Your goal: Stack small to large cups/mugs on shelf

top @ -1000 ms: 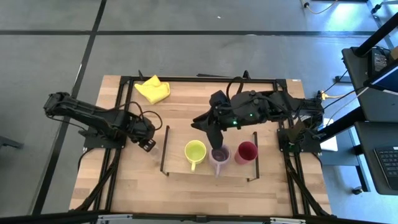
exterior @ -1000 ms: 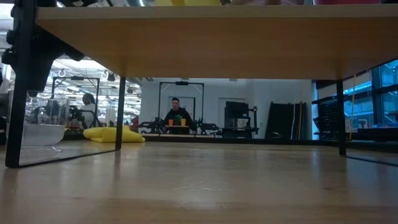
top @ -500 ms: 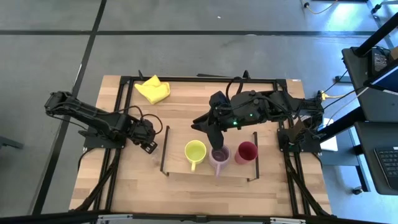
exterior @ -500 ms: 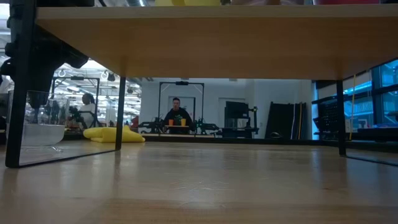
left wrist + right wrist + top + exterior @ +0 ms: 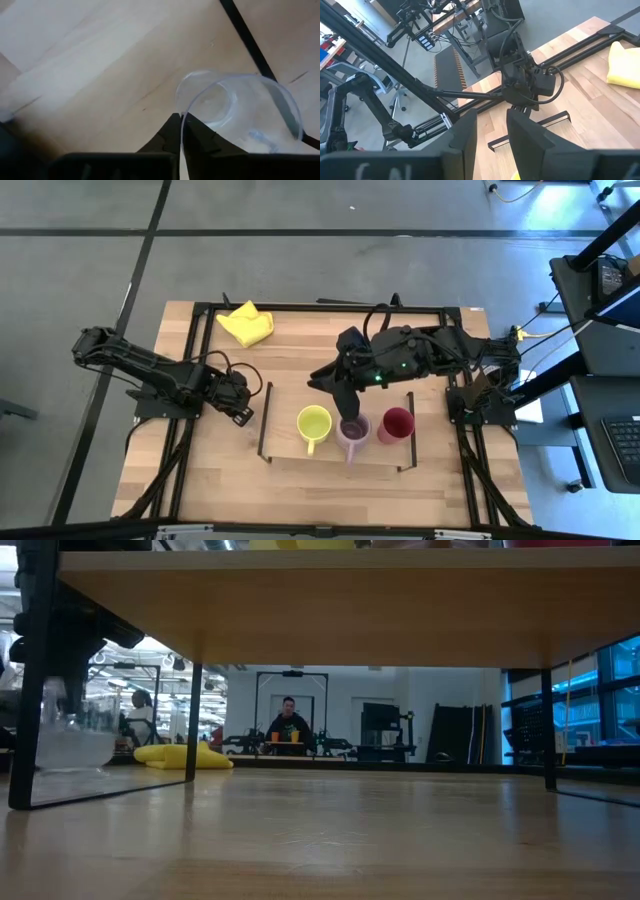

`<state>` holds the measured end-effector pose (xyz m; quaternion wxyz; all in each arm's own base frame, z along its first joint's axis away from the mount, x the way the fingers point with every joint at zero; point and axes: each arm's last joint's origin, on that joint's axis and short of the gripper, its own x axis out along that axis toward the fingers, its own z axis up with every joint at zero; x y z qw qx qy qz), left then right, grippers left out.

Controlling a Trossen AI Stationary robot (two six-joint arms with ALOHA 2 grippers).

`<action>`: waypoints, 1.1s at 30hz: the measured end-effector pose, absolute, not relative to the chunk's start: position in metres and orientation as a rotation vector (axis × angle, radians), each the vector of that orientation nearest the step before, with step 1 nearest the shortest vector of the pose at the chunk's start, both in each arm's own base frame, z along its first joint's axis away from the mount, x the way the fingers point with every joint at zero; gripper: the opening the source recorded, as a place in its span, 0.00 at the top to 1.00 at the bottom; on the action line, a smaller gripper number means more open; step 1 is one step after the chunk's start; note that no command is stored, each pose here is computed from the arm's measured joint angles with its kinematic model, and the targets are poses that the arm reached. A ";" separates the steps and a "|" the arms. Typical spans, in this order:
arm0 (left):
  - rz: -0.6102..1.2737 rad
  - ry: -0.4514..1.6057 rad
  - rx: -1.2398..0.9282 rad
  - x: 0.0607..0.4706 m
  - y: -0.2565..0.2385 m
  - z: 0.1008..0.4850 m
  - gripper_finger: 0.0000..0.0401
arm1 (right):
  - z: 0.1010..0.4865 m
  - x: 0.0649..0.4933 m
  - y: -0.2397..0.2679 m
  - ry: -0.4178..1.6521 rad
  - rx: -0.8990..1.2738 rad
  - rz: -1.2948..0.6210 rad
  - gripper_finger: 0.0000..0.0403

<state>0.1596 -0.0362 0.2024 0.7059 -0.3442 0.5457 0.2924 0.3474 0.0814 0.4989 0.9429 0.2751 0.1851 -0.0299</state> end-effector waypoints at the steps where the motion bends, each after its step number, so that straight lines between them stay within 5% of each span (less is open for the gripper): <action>1: 0.652 1.210 -0.761 0.160 -0.036 0.202 0.99 | 0.499 0.347 0.081 0.378 0.561 -0.061 0.73; 14: 0.614 1.210 -0.701 0.162 -0.036 0.219 1.00 | 0.498 0.348 0.077 0.375 0.559 -0.093 0.73; 33: 0.504 1.015 -0.530 0.169 -0.041 0.414 1.00 | 0.493 0.351 0.048 0.402 0.521 -0.203 0.73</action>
